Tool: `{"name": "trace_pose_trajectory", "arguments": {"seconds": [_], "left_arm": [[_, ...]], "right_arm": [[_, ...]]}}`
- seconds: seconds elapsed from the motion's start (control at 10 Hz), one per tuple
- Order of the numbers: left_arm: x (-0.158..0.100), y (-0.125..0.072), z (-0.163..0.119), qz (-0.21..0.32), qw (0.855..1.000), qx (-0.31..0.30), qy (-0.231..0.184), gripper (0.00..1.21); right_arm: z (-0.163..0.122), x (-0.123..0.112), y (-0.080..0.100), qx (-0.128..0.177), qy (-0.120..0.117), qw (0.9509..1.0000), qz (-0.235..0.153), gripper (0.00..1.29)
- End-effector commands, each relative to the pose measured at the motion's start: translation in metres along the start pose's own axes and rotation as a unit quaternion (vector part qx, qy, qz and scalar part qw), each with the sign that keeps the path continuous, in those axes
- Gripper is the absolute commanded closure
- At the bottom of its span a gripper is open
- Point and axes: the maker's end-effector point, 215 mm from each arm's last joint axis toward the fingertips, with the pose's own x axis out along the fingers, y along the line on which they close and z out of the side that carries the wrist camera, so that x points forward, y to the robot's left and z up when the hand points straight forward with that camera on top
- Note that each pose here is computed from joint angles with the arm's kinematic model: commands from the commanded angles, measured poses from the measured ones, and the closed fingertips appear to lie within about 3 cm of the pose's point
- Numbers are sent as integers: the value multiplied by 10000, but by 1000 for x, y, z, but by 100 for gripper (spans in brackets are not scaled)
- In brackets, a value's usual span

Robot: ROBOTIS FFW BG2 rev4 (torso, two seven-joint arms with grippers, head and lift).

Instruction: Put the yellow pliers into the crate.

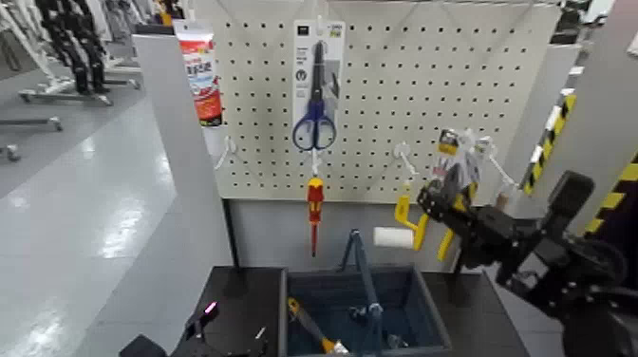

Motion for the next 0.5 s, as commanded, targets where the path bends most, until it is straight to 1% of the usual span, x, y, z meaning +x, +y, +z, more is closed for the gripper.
{"name": "trace_pose_trajectory", "arguments": {"seconds": [0.1, 0.2, 0.4, 0.5], "left_arm": [[0, -1, -2, 50, 10000, -70, -32, 13], [1, -3, -2, 24, 10000, -58, -31, 13], [1, -3, -1, 41, 10000, -69, -55, 13], [1, -4, -1, 48, 9999, -85, -73, 13]], "right_arm": [[-57, -19, -6, 400, 353, 9983, -233, 117], [-76, -24, -8, 557, 447, 9971, -279, 117], [-100, -30, -12, 707, 604, 9951, -324, 117], [-114, -34, -16, 792, 642, 9941, -374, 117]]}}
